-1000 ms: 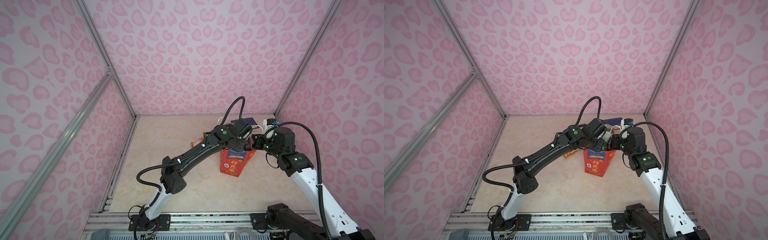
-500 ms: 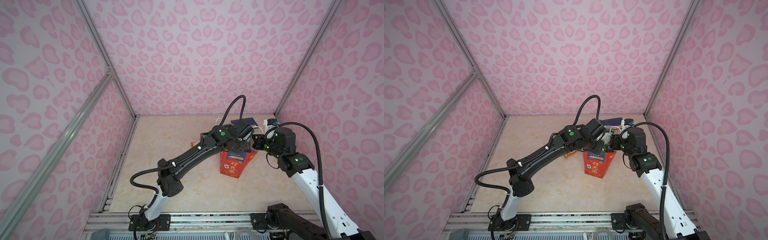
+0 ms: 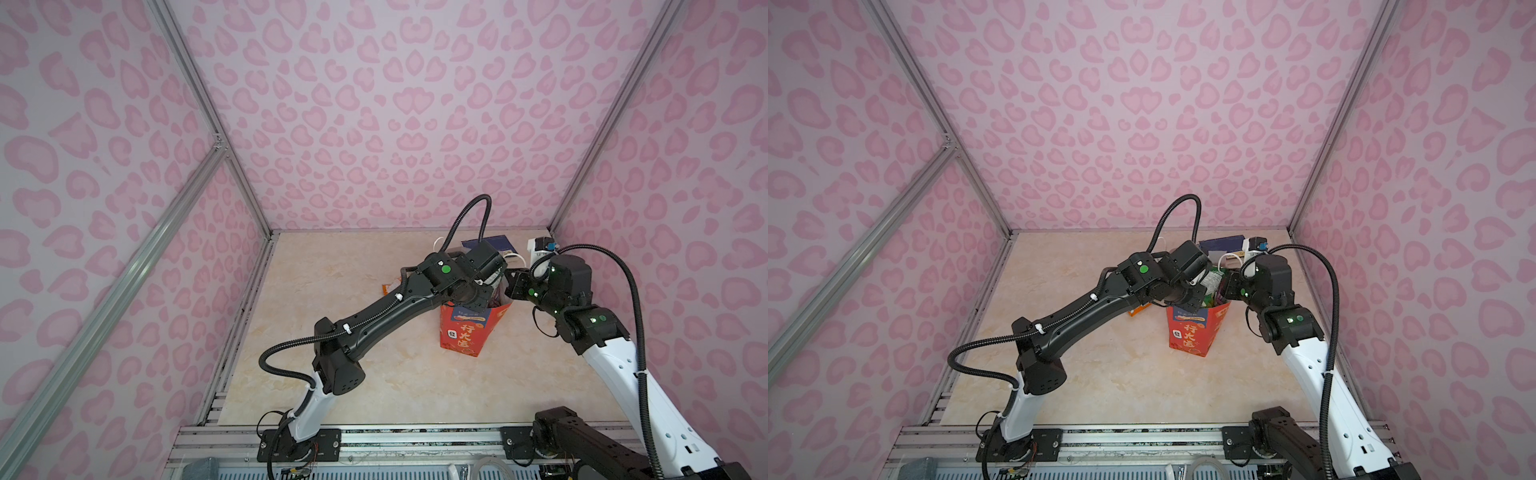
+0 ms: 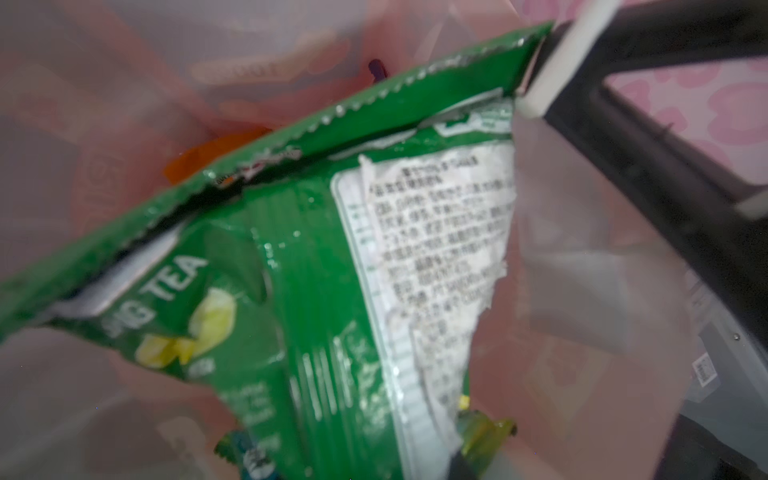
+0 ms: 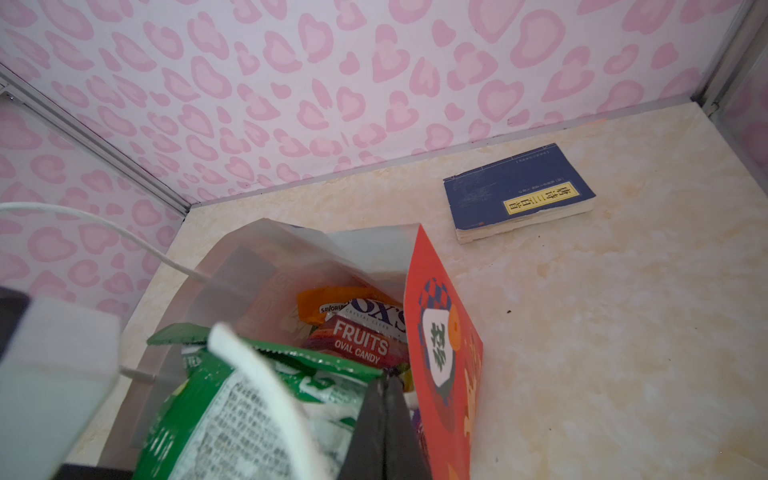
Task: Place the snacks into the paper bag
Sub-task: 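Lower the Spring Tea packet into the bag and open the left gripper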
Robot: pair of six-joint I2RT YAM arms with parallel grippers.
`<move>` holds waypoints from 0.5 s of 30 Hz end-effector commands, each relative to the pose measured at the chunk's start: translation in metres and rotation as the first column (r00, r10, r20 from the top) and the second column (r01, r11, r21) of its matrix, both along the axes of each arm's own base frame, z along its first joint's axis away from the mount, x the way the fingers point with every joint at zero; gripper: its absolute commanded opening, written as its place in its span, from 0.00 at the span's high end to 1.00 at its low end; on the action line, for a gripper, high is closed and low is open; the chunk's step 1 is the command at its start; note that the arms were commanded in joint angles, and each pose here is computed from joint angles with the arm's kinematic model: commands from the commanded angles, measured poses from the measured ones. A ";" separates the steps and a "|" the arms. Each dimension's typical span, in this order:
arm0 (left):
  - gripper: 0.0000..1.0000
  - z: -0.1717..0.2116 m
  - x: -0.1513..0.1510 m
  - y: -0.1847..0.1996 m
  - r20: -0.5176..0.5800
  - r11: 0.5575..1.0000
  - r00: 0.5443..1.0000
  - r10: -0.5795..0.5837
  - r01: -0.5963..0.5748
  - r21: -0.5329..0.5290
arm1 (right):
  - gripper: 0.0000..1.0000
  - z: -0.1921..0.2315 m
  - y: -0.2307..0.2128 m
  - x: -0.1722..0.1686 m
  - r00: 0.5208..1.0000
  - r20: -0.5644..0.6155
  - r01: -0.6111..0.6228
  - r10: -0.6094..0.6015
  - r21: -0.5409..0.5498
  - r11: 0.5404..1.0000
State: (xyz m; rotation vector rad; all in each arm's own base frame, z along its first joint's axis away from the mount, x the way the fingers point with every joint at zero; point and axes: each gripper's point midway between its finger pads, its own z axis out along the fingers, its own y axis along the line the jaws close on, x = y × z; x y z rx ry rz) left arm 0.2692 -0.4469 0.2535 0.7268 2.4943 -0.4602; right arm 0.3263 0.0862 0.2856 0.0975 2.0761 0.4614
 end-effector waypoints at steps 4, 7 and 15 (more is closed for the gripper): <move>0.79 0.001 -0.004 -0.005 -0.012 1.000 1.000 -0.017 0.017 -0.014 | 1.00 0.003 0.001 0.000 1.000 0.012 -0.005 0.005 0.000 1.000; 0.72 -0.006 -0.002 -0.007 -0.019 1.000 1.000 -0.019 0.019 0.000 | 1.00 0.003 0.001 0.001 1.000 0.012 -0.007 0.007 0.002 1.000; 0.27 0.044 -0.005 -0.007 0.035 0.994 0.999 -0.031 0.035 -0.104 | 1.00 0.002 0.002 0.001 1.000 0.009 -0.007 0.007 0.001 1.000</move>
